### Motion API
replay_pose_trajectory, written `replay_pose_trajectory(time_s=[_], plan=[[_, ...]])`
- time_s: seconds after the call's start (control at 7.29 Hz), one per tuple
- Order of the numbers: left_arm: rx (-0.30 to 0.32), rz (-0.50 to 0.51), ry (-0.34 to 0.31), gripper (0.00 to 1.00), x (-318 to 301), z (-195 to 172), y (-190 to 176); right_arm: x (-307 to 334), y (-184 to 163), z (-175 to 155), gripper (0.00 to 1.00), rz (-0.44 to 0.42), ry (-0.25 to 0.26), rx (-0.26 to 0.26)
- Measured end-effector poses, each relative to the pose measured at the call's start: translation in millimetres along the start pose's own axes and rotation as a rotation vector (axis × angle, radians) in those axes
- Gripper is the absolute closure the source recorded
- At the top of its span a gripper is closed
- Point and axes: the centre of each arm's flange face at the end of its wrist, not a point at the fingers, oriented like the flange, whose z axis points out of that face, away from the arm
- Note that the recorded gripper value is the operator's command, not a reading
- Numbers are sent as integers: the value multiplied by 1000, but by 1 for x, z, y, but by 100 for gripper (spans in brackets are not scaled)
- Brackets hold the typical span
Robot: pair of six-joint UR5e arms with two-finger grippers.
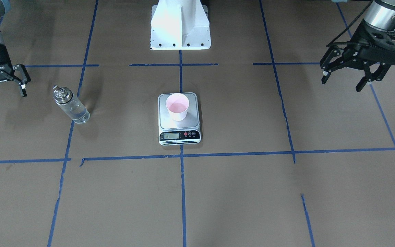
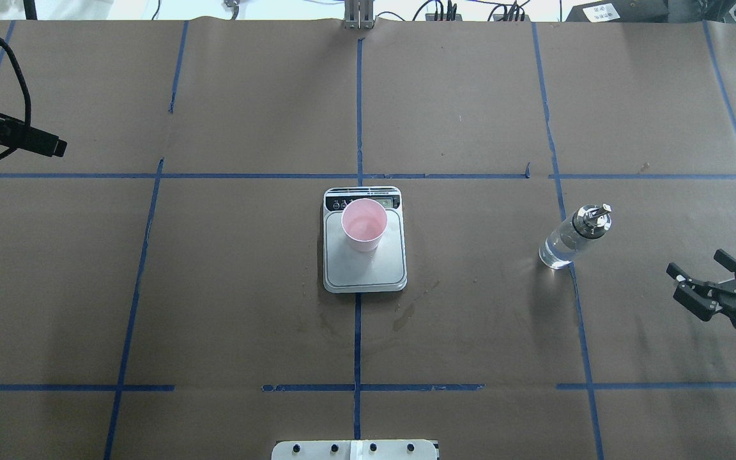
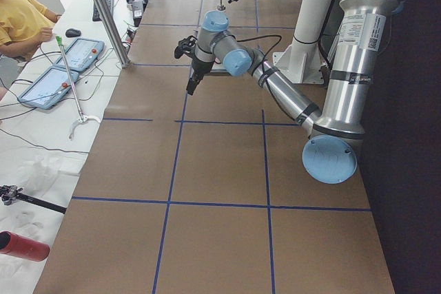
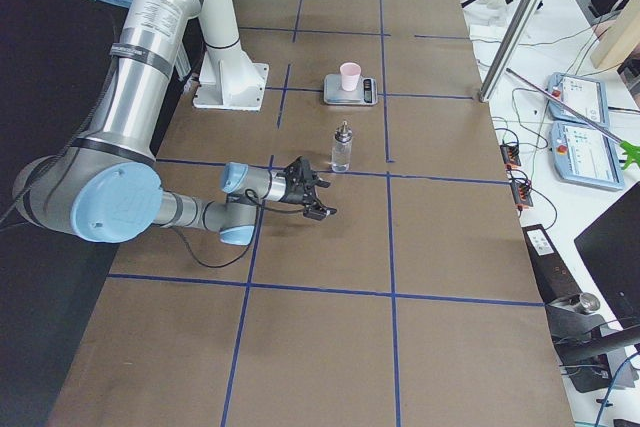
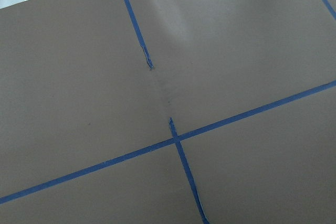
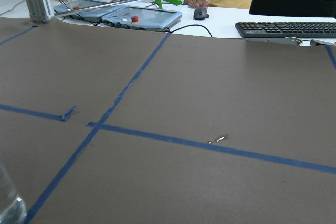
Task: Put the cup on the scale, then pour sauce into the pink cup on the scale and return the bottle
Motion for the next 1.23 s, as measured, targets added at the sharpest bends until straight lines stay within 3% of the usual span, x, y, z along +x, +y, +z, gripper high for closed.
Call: replay_pose_trajectory(time_s=[0.27,0.55,0.69,0.96,1.1,1.23], plan=[[-21,14,-6,1,-46,0,-8,44,-88,40,0,-31,27,-145],[-58,33,20,1,-127,-1,-13,103,-178,56,0,-67,44,-370],[-87,33,17,1,-166,11,-11,130,-201,51,0,-83,40,-495],[-141,13,11,1,-211,39,-1,147,-239,33,0,50,38,-716],[-154,1,9,1,-221,46,3,144,-250,24,0,89,47,-794],[-163,-14,9,1,-231,47,10,144,-252,18,0,30,19,-846]])
